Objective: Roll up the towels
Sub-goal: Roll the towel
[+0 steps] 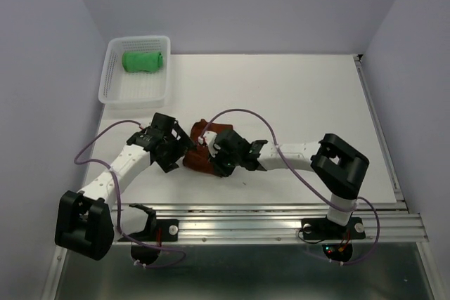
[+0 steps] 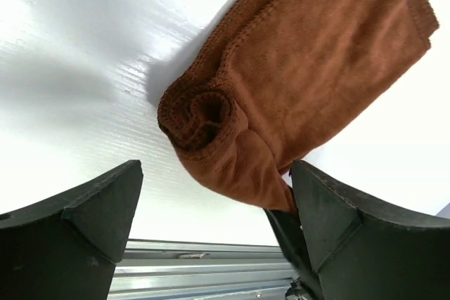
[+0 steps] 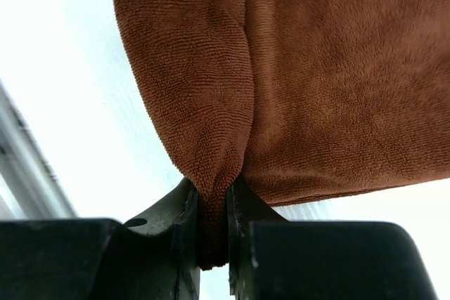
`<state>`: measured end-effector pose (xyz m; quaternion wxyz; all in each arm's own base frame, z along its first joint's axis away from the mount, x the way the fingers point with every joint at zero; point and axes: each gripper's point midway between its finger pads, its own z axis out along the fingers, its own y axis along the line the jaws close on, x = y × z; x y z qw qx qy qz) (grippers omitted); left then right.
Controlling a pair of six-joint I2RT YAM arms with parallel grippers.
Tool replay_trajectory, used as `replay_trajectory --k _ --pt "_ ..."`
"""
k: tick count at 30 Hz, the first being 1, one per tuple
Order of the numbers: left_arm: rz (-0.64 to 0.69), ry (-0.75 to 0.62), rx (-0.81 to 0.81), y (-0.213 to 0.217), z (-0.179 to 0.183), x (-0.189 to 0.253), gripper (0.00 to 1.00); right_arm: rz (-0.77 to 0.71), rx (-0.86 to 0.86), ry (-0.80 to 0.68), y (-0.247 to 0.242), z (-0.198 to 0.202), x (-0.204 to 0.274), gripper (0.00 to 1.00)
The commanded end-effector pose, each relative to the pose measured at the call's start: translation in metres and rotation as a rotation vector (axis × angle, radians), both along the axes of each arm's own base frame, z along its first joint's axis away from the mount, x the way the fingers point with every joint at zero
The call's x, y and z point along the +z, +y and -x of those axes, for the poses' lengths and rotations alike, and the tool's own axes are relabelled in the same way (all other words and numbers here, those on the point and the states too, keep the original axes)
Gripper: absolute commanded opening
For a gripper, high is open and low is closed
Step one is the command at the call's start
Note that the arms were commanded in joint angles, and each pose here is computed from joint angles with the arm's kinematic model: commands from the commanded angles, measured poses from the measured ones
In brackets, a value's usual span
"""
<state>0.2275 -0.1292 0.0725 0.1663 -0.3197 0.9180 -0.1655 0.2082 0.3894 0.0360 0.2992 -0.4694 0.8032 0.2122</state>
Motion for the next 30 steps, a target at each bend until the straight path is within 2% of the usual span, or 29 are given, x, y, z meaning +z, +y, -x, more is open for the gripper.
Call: replay_trajectory --k 1,9,14,22,30 --pt "-0.046 -0.028 0.025 0.010 -0.001 0.014 0.98 -0.148 -0.018 0.336 0.008 0.012 0.013 0.01" --pt "0.029 -0.118 -0.016 -0.003 -0.008 0.018 0.99 -0.285 -0.078 0.647 -0.002 0.008 0.016 0.01" --pt "0.086 -0.168 -0.074 -0.019 -0.014 0.016 0.99 -0.372 -0.153 0.857 -0.006 -0.008 0.020 0.01" --pt "0.119 -0.253 -0.111 -0.033 -0.030 0.017 0.99 -0.392 -0.264 1.030 -0.014 -0.021 0.013 0.01" --pt "0.107 -0.217 -0.127 -0.036 -0.035 -0.004 0.92 -0.404 -0.363 1.073 -0.022 -0.038 0.008 0.01"
